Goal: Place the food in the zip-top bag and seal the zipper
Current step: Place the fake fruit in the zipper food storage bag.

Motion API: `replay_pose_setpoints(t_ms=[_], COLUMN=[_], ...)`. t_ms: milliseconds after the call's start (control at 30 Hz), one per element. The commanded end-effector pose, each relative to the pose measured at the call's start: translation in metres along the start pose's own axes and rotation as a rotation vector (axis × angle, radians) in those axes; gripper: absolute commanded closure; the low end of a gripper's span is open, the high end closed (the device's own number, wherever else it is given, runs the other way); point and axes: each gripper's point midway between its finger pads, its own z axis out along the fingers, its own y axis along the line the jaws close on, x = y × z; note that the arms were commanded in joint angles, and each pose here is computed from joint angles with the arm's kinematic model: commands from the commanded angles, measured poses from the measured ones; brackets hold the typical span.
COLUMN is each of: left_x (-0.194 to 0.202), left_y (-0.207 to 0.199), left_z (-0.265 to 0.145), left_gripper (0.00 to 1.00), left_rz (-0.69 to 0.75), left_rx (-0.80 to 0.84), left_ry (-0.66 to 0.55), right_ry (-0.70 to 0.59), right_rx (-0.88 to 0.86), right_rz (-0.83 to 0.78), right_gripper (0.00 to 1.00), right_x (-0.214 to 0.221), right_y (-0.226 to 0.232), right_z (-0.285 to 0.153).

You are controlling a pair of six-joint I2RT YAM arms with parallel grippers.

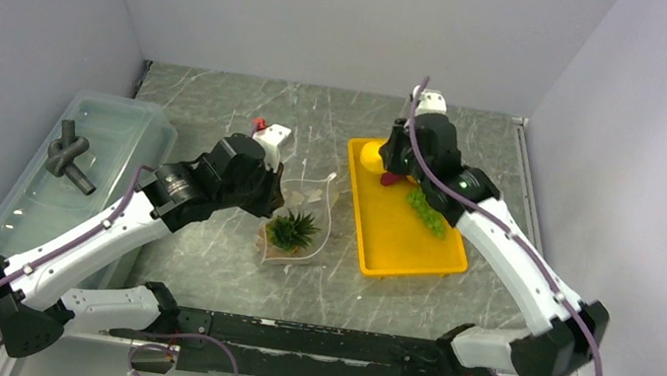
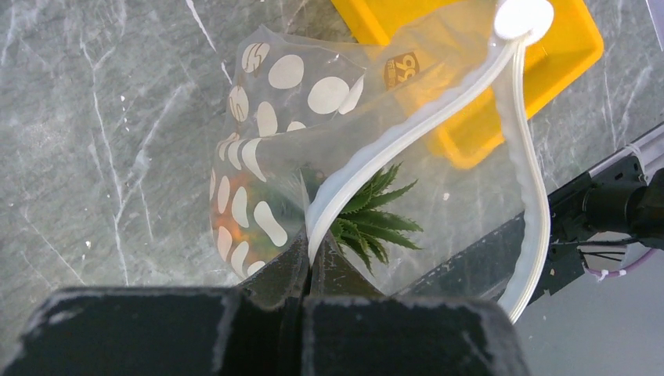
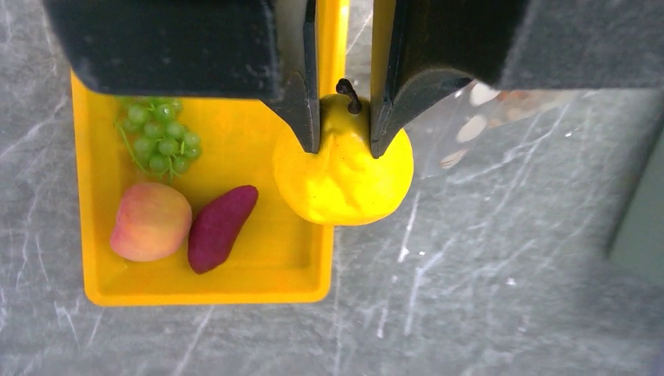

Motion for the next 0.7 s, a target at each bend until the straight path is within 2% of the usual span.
replay_pose_setpoints(t_ms=[0,333,667], left_x=[-0.011,-0.004,-0.006], left_y=[0.001,0.008,0.006], left_z=[0.002,0.009,0.011], left_gripper=[1.0,1.0,1.0], left_rz=[-0.039,-0.057,-0.051], left_rx=[-0.028,-0.073,-0.074], left_ry=[-0.034,0.001,0.021], right_ry=[-0.119,-0.246,-0.275], right_rx=[-0.072,-0.437,-0.697], right_rz=[-0.011,-0.033,-0.074], right_gripper=[1.0,1.0,1.0], right_x=[-0.022,-0.027,-0.031], right_y=[0.012,0.063,0.118], right_z=[-0.051,-0.14,-0.182])
